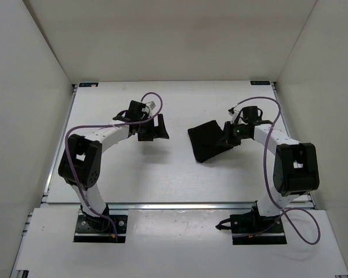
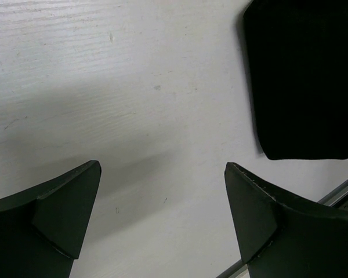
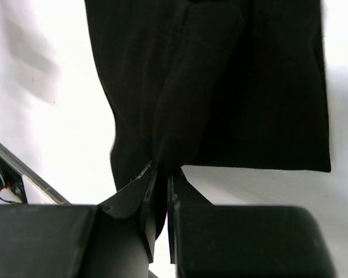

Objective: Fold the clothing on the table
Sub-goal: Fold the skirt

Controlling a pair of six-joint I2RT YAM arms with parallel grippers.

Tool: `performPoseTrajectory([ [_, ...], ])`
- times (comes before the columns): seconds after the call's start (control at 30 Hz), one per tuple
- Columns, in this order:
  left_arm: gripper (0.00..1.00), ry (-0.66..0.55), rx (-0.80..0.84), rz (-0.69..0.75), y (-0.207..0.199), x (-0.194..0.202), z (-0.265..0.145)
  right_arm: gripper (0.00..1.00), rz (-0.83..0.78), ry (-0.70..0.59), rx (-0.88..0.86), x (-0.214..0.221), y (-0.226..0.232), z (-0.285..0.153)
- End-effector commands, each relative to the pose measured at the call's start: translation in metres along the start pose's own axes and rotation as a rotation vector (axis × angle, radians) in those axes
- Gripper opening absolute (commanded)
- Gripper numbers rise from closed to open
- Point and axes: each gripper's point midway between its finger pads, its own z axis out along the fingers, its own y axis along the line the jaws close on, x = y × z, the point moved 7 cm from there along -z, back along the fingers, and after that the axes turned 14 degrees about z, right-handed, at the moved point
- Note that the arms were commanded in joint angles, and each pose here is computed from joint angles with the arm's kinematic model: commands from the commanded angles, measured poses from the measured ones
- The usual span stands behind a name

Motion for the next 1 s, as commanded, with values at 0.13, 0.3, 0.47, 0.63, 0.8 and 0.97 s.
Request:
performPoseTrajectory([
  [0.13, 0.98, -0.033, 0.041, 0.008, -0.011, -0.015, -0.001, 0.0, -0.176, -0.06, -0.103, -0.048, 0.045, -0.007],
  [0.3, 0.98, -0.053, 0.044, -0.005, -0.007, -0.016, -0.006, 0.0, -0.321, 0.038, -0.202, -0.033, 0.099, 0.02],
  [0.47, 0.99, -0.064, 0.026, -0.026, 0.002, -0.013, -0.013, 0.0, -0.387, 0.147, -0.245, -0.012, 0.129, 0.045],
  [0.63, 0.98, -0.088, -0.006, -0.053, 0.016, -0.007, -0.025, 0.0, -0.472, 0.166, -0.296, -0.007, 0.177, 0.049],
  [0.8, 0.98, -0.113, -0.051, -0.095, 0.035, -0.006, -0.04, 0.0, -0.514, 0.15, -0.365, -0.01, 0.215, 0.054],
  [0.97, 0.99, -0.127, -0.081, -0.12, 0.05, -0.005, -0.048, 0.0, -0.556, 0.145, -0.395, -0.011, 0.238, 0.052],
])
